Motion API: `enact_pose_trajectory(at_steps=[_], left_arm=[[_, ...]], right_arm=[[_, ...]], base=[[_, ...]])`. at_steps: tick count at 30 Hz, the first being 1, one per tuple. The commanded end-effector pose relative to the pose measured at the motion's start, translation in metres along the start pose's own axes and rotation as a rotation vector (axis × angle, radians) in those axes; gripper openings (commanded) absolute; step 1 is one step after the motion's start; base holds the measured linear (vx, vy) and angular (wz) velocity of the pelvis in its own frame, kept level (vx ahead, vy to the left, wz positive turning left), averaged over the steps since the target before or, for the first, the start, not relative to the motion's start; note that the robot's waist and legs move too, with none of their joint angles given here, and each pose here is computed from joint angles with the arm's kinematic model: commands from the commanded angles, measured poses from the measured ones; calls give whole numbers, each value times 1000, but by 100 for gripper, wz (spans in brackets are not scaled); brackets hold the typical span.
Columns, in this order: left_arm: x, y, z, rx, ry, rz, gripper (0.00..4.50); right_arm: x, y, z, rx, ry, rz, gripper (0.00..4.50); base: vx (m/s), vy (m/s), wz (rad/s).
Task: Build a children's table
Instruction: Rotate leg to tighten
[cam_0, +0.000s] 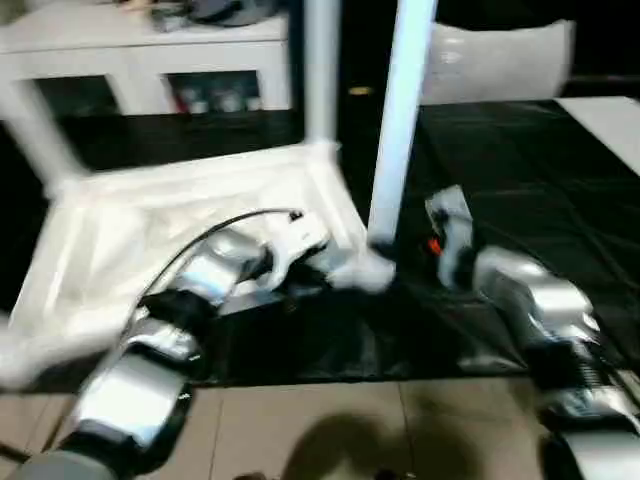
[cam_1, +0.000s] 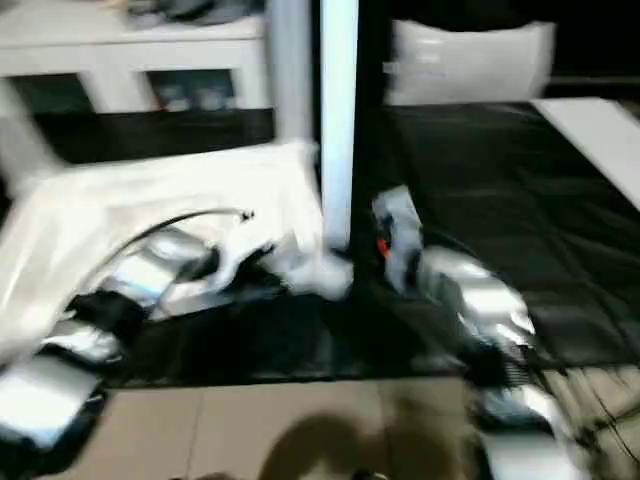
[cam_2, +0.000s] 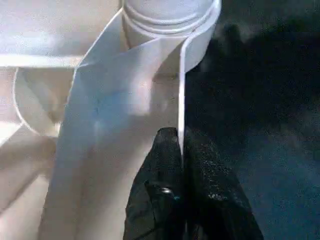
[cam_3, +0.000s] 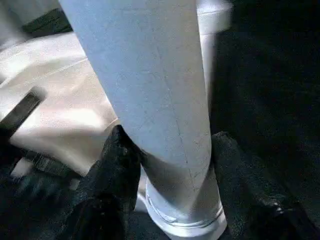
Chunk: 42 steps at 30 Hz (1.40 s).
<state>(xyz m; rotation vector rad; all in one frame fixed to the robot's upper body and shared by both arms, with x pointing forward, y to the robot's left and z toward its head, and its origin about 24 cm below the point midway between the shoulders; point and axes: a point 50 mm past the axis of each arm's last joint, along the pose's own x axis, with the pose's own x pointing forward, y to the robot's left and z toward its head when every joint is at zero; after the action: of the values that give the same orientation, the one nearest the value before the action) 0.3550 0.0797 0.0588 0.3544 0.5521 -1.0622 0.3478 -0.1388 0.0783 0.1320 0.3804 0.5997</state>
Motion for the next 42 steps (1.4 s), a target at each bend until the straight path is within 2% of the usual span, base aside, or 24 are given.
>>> enact_pose_trajectory(at_steps=[1, 5, 7, 9, 10, 12, 15, 17, 19, 24, 25, 26, 30, 31, 34, 35, 42], left_arm=[[9, -9, 19, -11, -84, -22, 0], [13, -14, 18, -4, -79, -21, 0], [13, -14, 18, -6, -75, -14, 0], [11, -12, 15, 12, -61, -9, 0], [8, -10, 13, 34, -56, -10, 0], [6, -9, 11, 51, -53, -18, 0], [0, -7, 7, 112, -39, -64, 0], [-8, -6, 2, 189, -7, -133, 0], [-14, -6, -3, 246, 20, -194, 0], [-22, -7, -7, 312, 36, -282, 0], [-24, -6, -8, 330, 46, -302, 0], [-25, -6, -8, 337, 51, -310, 0], [-29, -7, -11, 387, 93, -384, 0], [-30, -7, -12, 394, 96, -397, 0], [-31, -8, -12, 404, 96, -424, 0], [-31, -9, -11, 409, 92, -440, 0], [-30, -11, -11, 410, 87, -451, 0]], right_arm=[[11, 7, -11, 60, 36, -42, 195], [14, 14, -13, -23, 14, -12, 195], [13, 15, -11, -27, -4, 2, 263], [8, 12, -9, -28, -31, 25, 275], [4, 9, -7, -28, -41, 40, 275], [0, 6, -7, -39, -45, 56, 303], [-11, -3, -6, -92, -32, 93, 336], [-26, -15, -5, -168, -21, 138, 347], [-36, -20, -3, -219, -6, 187, 364], [-49, -19, -2, -278, 34, 310, 364], [-55, -18, -4, -297, 65, 378, 364], [-56, -17, -4, -300, 74, 400, 339], [-63, -15, -7, -297, 125, 527, 326], [-64, -14, -7, -295, 131, 545, 300], [-64, -12, -8, -290, 143, 583, 284], [-64, -9, -10, -282, 156, 616, 257], [-62, -4, -15, -253, 178, 674, 209]], base=[[0, 0, 0], [0, 0, 0], [0, 0, 0], [0, 0, 0], [0, 0, 0], [0, 0, 0], [0, 0, 0], [0, 0, 0], [0, 0, 0], [0, 0, 0], [0, 0, 0], [0, 0, 0], [0, 0, 0], [0, 0, 0], [0, 0, 0], [0, 0, 0], [0, 0, 0]])
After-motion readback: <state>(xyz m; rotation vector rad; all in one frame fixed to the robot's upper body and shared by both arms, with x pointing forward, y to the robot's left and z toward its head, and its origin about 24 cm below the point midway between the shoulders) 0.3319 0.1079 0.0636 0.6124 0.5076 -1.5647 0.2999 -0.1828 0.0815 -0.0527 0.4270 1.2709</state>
